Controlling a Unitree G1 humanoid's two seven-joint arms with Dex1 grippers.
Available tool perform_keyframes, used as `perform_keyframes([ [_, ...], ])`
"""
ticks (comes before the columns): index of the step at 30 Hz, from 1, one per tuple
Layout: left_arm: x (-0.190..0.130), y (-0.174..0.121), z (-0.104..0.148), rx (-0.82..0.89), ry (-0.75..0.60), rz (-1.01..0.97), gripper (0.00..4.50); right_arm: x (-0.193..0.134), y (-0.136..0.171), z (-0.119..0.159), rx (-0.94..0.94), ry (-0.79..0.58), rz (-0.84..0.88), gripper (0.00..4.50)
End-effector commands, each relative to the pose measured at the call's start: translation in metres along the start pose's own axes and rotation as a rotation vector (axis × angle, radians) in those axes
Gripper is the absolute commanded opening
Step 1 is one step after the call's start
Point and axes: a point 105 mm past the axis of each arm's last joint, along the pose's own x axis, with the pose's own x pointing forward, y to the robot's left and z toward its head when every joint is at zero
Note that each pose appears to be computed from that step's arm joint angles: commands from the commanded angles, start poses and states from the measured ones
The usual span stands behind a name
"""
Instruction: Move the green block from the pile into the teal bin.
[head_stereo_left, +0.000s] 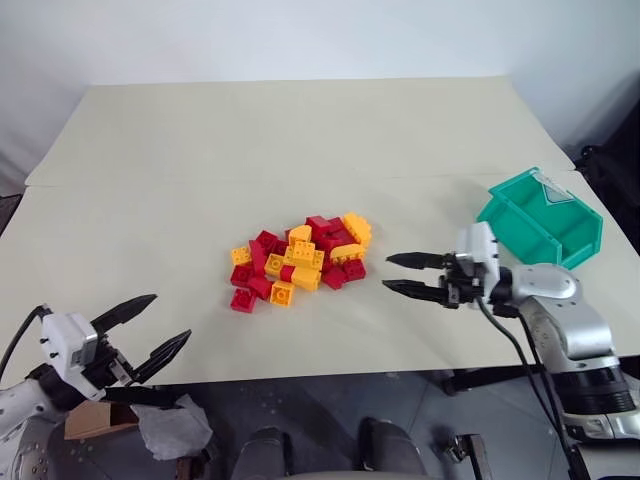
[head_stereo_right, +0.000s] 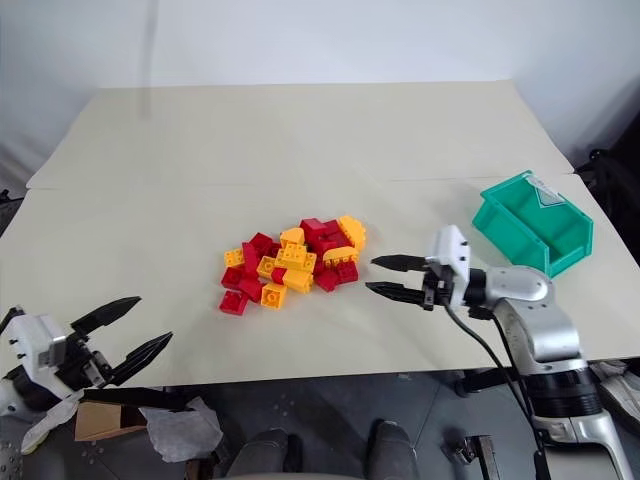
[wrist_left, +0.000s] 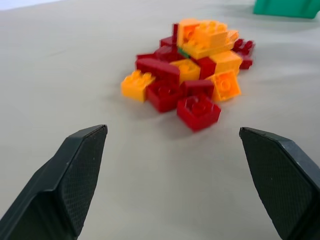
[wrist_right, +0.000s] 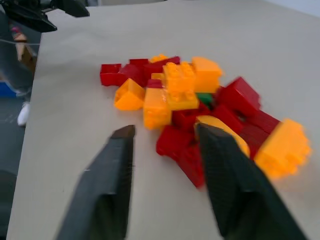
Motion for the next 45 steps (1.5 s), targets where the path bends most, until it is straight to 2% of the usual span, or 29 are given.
perform_keyframes([
  [1,-0.006,-0.002,0.004,0.025,-0.013,0.013,4.50,0.016,0.005,0.009,-0.043,-0.008,0.044,0.79],
  [3,-0.003,-0.005,0.006,0.019,-0.024,0.009,4.50,0.024,0.008,0.006,-0.071,0.015,0.076,0.07],
  [12,0.023,-0.022,0.018,0.021,-0.091,-0.057,4.50,0.073,0.033,-0.005,-0.072,0.057,0.228,0.02],
  [14,0.030,-0.025,0.020,0.019,-0.107,-0.064,4.50,0.085,0.030,-0.009,-0.087,0.074,0.216,0.02],
  [21,0.045,-0.028,0.023,0.011,-0.139,-0.083,4.50,0.127,-0.018,-0.004,-0.092,0.092,0.015,0.02],
  [27,0.046,-0.024,0.025,0.021,-0.149,-0.068,4.50,0.141,-0.060,-0.009,-0.144,0.174,-0.155,0.02],
  [30,0.047,-0.023,0.026,0.020,-0.153,-0.063,4.50,0.149,-0.068,-0.006,-0.166,0.167,-0.185,0.02],
  [35,0.045,-0.021,0.024,0.005,-0.157,-0.034,4.50,0.181,-0.037,0.006,-0.176,0.095,-0.036,0.02],
  [39,0.038,-0.014,0.020,-0.018,-0.155,0.015,4.50,0.200,0.002,0.010,-0.251,0.078,0.125,0.02],
  [45,0.030,-0.011,0.016,-0.026,-0.141,0.047,4.50,0.194,0.025,-0.006,-0.337,0.121,0.228,0.02],
])
